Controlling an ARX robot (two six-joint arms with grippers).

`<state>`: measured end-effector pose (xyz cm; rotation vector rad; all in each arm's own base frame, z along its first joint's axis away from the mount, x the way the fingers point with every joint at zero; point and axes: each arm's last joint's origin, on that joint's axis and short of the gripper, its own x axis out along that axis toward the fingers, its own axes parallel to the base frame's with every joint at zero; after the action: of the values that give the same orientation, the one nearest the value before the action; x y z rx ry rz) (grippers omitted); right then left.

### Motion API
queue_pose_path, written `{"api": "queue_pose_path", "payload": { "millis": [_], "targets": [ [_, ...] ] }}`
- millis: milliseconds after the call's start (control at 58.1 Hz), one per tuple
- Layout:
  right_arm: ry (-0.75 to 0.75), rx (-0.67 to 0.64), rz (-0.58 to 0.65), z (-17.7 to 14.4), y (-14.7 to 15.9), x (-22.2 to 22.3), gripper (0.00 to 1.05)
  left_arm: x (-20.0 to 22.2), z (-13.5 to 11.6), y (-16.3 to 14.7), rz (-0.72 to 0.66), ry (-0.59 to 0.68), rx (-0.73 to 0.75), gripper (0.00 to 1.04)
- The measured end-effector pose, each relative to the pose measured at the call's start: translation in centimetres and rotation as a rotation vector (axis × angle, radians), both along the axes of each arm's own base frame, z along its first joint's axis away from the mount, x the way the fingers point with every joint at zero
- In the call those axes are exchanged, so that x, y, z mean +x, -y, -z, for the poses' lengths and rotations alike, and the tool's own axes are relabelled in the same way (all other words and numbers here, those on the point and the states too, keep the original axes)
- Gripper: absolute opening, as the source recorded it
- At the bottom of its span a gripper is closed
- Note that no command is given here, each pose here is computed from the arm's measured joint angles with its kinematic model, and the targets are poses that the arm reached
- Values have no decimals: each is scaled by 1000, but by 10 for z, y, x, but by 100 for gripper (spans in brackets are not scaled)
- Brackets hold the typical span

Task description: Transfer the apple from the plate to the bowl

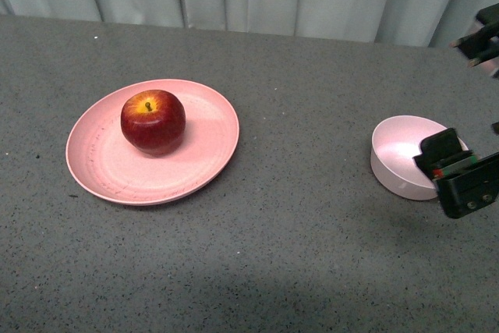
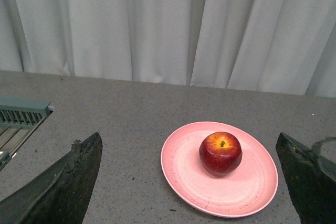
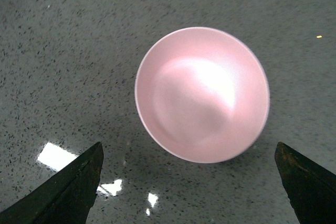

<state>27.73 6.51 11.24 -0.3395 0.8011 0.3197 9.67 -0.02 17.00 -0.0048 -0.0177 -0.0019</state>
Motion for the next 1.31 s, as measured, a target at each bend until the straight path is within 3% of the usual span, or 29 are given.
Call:
{"api": "queue_pose_path", "payload": {
  "millis": [241, 654, 1084, 1118, 1308],
  "targets": [
    [-141, -17, -36, 29, -15, 31, 95, 0, 0, 0, 0, 0, 0, 98],
    [-212, -25, -33, 51, -24, 61, 94, 0, 0, 0, 0, 0, 0, 98],
    [-269, -64, -49, 61, -34, 69, 5, 0, 0, 0, 0, 0, 0, 98],
    [-266, -63, -49, 60, -34, 70, 1, 0, 0, 0, 0, 0, 0, 98],
    [-260, -77, -42, 58, -33, 72, 1, 0, 0, 0, 0, 0, 0, 98]
  ]
}}
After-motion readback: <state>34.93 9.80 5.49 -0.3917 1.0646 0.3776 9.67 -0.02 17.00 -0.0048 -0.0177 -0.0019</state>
